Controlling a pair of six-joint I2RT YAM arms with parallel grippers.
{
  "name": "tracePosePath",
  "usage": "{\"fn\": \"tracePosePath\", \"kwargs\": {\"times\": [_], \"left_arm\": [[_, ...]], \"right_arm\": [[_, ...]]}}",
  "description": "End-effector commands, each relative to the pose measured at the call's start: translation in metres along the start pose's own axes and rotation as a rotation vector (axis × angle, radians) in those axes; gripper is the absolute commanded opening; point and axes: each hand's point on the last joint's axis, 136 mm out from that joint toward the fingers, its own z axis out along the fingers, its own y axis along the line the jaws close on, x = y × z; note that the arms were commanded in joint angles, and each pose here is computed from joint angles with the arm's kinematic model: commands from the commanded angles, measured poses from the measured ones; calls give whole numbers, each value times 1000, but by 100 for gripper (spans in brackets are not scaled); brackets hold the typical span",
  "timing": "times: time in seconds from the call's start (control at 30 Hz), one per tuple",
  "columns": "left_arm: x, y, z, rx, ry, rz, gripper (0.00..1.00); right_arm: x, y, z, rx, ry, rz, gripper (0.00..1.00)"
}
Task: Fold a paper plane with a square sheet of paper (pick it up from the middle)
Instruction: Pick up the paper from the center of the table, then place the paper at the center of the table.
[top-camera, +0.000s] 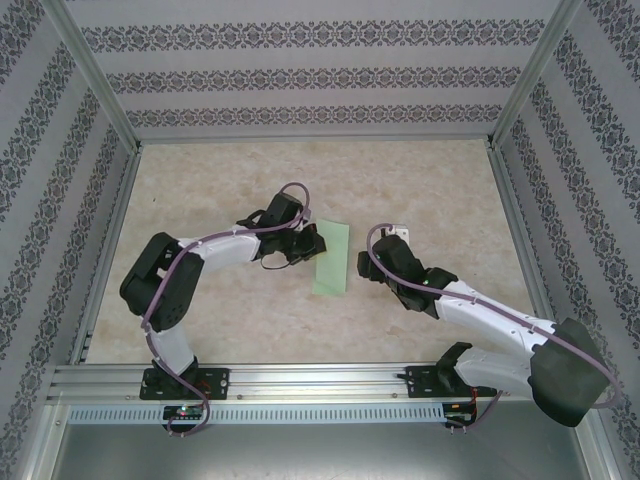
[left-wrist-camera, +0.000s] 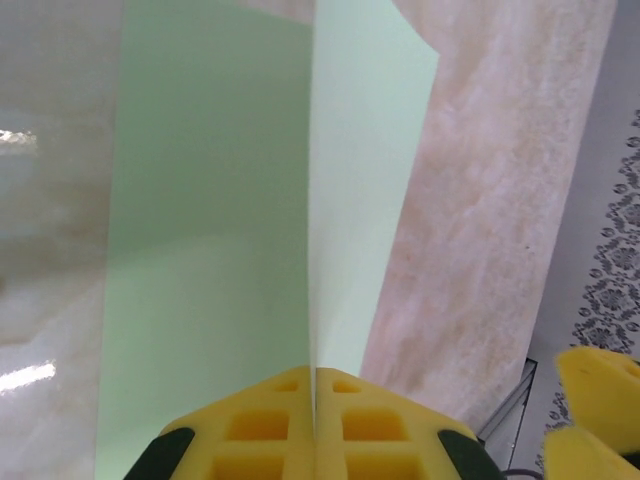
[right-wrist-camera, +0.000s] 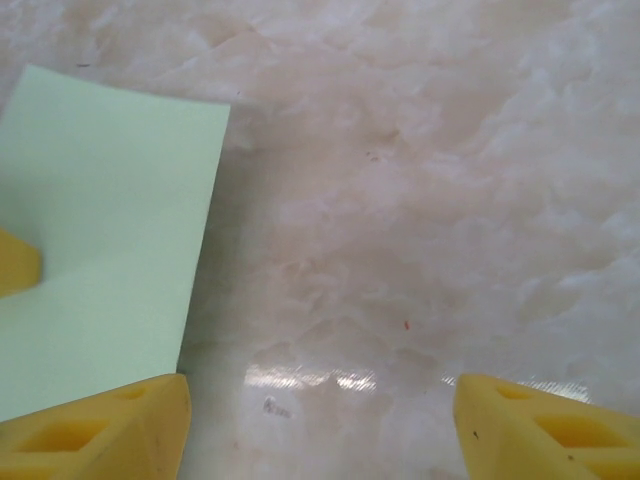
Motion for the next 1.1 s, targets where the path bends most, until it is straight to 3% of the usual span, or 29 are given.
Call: {"fn": "tracePosePath", "kwargs": {"times": [0.0,0.17,0.47,0.57,0.7,0.87,1.07], "left_arm": [[10,-6,-17,-10,-4,42,0],[3,-31,-62,-26,-95,102,0],[0,-30,-125,-153,-218,130,0],[1,-23,-120,-172,-199,129,0],[5,-19,-88,-127,-119,128,0],[3,5,-54,-213,-96,128,0],[9,30,-26,-240,-39,85,0]], "right_arm": [[-13,14,-9,-68,-4,52,70],[-22,13,-16,-87,-37,90,71],[-30,14,-26,-122,-75,109,73],[-30,18,-27,-146,-77,107,75],[-28,20,-27,-161,-67,104,78],[-23,23,-26,-181,-49,112,82],[-15,68,-29,-393,-5,12,78]]}}
